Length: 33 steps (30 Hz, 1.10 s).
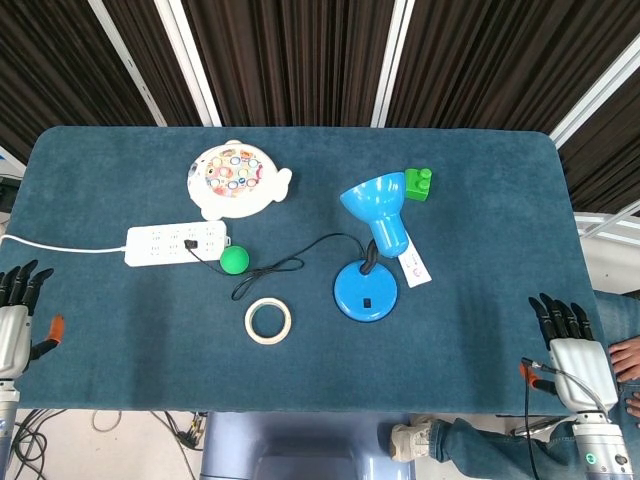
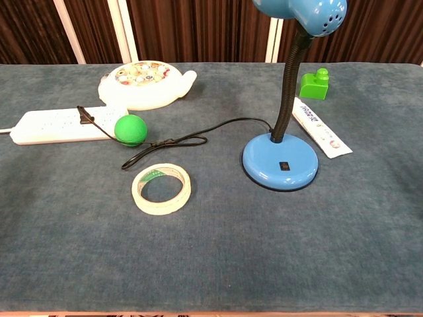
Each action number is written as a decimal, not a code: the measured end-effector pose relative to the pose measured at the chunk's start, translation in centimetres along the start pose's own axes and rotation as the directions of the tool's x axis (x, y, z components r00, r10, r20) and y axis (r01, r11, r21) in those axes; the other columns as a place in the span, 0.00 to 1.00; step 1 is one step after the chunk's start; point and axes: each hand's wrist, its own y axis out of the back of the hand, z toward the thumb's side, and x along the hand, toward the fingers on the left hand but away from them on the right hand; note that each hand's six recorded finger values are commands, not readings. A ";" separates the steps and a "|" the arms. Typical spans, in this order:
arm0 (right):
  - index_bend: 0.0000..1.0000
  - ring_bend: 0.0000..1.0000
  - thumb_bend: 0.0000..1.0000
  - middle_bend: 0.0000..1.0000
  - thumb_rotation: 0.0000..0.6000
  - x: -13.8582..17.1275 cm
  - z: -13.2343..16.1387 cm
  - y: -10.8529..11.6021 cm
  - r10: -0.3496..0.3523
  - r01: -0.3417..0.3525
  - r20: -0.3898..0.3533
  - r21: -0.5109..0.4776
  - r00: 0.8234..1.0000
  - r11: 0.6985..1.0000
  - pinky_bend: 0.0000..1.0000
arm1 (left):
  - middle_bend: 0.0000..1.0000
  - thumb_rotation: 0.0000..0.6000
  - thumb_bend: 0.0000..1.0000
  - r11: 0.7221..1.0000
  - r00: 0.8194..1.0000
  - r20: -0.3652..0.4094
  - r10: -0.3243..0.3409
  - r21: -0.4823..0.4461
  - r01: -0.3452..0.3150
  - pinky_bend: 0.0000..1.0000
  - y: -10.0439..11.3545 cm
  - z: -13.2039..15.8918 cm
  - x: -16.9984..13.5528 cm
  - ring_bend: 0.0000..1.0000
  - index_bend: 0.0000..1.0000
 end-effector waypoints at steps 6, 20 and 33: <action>0.02 0.07 0.24 0.06 1.00 0.0 0.1 0.0 -0.002 0.002 -0.005 -0.004 1.000 1.000 0.02 | 0.03 1.00 0.45 1.000 1.000 -0.001 0.000 -0.001 0.000 0.00 0.0 0.0 0.0 0.00 0.15; 0.00 0.51 0.28 0.44 1.00 -2.3 5.3 -2.4 0.151 -0.155 -0.117 -0.025 0.982 0.988 0.40 | 0.03 1.00 0.45 1.000 1.000 0.000 -0.008 -0.011 0.008 0.00 -0.2 0.3 0.2 0.00 0.15; 0.00 0.62 0.40 0.58 1.00 -8.0 14.5 -6.0 0.302 -0.312 -0.230 -0.008 0.925 0.950 0.60 | 0.03 1.00 0.45 0.999 1.000 -0.016 -0.025 -0.038 0.024 0.00 -0.3 -0.1 0.3 0.00 0.15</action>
